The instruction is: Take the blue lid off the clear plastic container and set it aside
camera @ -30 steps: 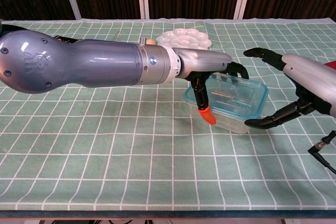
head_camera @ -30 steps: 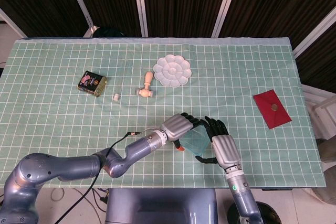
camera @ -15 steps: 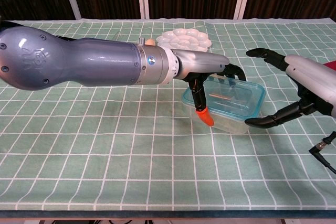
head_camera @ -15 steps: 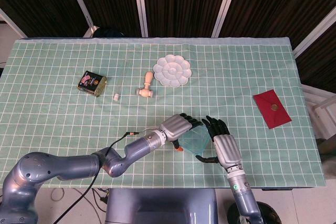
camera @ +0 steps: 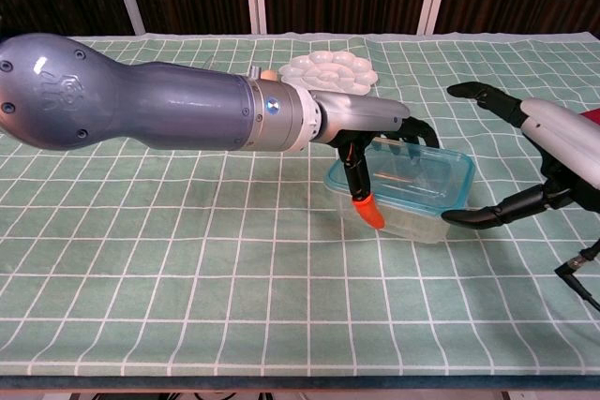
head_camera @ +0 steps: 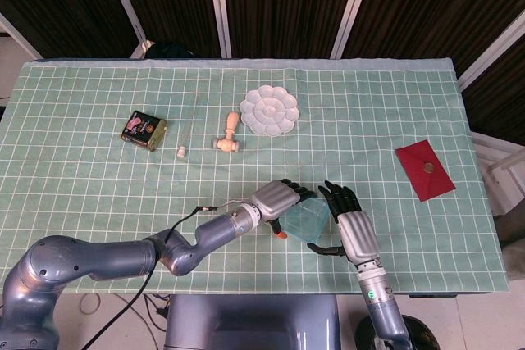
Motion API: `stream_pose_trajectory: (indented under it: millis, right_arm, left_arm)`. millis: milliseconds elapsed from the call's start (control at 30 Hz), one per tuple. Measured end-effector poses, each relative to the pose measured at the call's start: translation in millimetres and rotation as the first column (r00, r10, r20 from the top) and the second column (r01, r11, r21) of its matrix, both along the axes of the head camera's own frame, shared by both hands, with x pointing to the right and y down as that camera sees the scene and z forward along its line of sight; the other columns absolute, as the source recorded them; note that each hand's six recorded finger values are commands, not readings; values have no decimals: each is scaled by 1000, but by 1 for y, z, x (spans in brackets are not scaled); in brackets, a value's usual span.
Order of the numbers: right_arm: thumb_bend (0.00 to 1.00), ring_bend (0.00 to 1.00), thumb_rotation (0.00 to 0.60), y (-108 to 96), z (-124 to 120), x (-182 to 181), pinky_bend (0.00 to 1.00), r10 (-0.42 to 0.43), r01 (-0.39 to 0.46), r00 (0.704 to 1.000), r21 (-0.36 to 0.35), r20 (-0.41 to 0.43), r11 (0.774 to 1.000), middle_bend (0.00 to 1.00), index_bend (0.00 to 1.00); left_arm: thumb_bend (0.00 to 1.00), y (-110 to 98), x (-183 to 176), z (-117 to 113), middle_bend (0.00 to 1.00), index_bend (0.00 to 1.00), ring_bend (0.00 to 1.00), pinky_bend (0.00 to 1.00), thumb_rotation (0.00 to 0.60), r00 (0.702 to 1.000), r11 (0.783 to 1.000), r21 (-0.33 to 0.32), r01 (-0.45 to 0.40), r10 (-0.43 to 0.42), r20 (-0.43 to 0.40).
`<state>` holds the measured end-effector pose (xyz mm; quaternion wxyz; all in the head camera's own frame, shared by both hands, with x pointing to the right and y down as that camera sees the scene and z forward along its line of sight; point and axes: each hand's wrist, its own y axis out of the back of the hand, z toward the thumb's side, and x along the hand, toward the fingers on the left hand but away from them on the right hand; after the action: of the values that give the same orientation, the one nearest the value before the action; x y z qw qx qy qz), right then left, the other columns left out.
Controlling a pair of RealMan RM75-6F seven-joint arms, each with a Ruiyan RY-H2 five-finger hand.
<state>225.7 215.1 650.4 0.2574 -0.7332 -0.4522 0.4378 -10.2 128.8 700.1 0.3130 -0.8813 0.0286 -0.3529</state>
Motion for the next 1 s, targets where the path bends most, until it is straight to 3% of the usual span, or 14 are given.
stream_pose_trajectory:
  millis: [1000]
  right_arm:
    - [198, 0, 600, -7, 10, -11, 0, 42, -49, 995, 74, 90, 996, 0, 0]
  left_arm:
    - [204, 5, -1, 3, 291, 303, 270, 402, 600, 999, 999, -18, -32, 33, 28]
